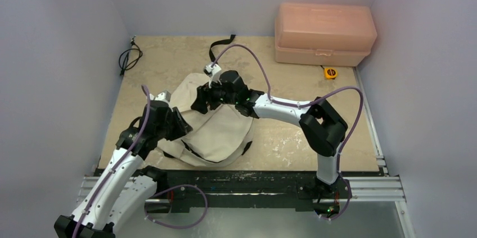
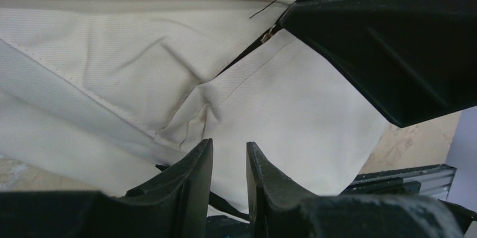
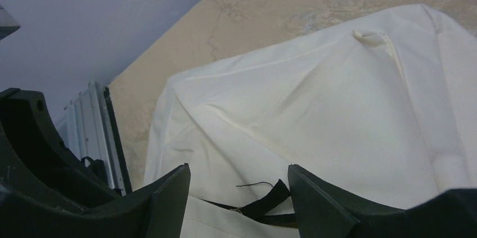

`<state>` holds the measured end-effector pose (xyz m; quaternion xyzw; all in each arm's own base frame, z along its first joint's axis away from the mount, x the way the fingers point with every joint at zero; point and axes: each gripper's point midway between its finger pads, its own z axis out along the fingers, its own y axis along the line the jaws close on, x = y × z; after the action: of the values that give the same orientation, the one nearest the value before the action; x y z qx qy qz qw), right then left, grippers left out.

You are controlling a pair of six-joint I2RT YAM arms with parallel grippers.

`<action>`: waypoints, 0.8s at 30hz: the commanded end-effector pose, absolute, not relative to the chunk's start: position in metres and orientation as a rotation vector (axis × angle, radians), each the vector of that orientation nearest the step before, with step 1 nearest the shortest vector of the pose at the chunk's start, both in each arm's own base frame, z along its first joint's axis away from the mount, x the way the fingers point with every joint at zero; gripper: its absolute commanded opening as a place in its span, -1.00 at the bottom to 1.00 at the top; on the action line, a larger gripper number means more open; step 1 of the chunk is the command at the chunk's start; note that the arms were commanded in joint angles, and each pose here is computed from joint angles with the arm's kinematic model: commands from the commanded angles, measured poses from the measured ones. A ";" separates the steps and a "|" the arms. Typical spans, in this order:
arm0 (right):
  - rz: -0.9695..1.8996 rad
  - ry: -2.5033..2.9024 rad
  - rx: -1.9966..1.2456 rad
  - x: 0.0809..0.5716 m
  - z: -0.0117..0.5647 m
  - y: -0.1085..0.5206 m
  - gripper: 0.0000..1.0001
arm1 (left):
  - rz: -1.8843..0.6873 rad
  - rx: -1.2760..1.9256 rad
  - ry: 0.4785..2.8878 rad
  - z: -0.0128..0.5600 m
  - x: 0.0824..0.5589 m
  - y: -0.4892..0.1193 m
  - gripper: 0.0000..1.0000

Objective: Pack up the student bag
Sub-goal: Zip the student bag at the center of the board.

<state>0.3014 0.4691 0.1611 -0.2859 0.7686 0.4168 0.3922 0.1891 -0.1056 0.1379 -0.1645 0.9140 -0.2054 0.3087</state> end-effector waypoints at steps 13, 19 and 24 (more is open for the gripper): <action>1.223 1.837 -0.674 0.289 0.158 0.473 0.01 | -0.570 -0.398 2.423 0.116 0.214 -0.119 -0.61; 1.131 1.776 -0.594 0.304 0.160 0.461 -0.73 | -0.499 -0.441 2.463 0.095 0.210 -0.110 -0.77; 1.059 1.748 -0.535 0.319 0.164 0.456 -1.00 | -0.454 -0.483 2.499 0.086 0.206 -0.105 -0.98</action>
<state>0.2967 0.4586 0.1337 -0.2467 0.7492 0.4475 0.4214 0.2055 -0.1147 0.0987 -0.1648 0.9250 -0.1978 0.2794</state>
